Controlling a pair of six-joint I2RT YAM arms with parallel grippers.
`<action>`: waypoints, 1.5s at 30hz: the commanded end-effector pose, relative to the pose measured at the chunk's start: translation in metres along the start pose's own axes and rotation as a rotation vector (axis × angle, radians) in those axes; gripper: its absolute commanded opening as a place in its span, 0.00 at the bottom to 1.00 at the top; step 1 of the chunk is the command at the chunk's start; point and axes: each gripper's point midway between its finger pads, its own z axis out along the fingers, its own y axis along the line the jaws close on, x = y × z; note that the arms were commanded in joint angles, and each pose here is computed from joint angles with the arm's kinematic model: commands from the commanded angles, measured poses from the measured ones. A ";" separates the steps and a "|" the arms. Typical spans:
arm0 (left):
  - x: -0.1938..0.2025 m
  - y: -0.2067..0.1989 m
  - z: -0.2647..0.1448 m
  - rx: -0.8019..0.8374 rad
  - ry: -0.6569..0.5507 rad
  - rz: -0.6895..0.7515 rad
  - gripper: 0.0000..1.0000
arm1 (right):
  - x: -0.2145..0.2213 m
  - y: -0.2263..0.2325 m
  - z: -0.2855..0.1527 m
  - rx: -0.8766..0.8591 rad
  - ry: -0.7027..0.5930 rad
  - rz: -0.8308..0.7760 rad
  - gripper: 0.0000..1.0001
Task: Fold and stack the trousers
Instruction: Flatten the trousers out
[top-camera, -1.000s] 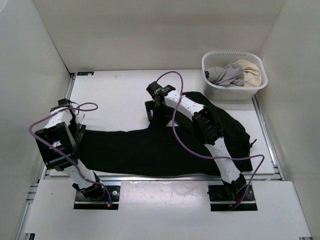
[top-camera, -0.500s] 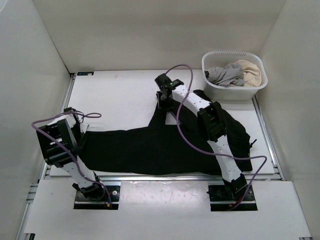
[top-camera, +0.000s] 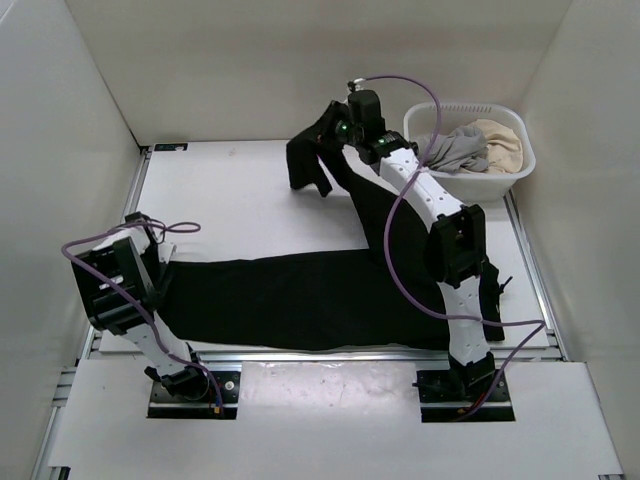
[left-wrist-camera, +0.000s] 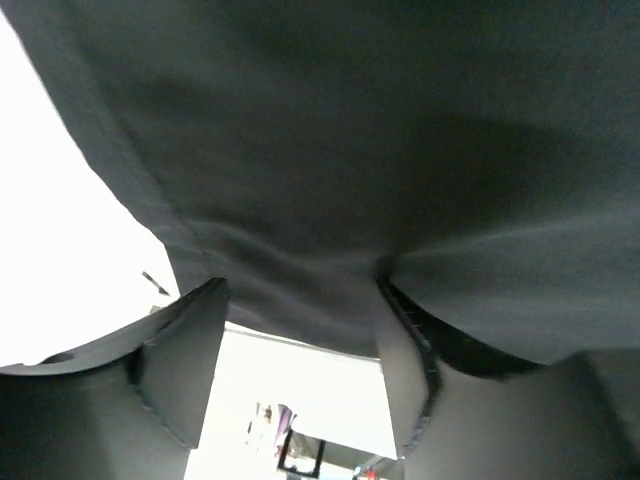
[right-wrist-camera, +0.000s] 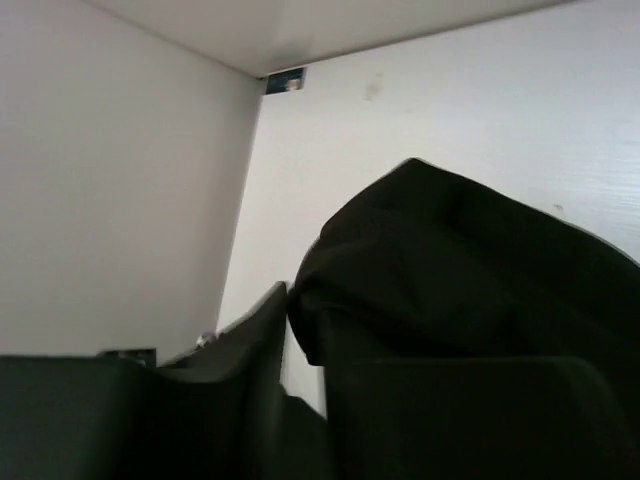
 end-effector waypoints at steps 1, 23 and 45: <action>-0.028 0.017 -0.017 -0.018 -0.109 -0.052 0.72 | 0.010 0.049 0.001 -0.163 0.027 0.024 0.30; -0.338 -0.142 -0.220 0.155 -0.811 0.546 0.95 | 0.003 -0.197 -0.301 0.806 0.033 -0.008 0.79; -0.340 -0.215 -0.102 0.065 -0.588 0.624 0.15 | 0.113 -0.377 -0.345 1.086 0.306 0.233 0.50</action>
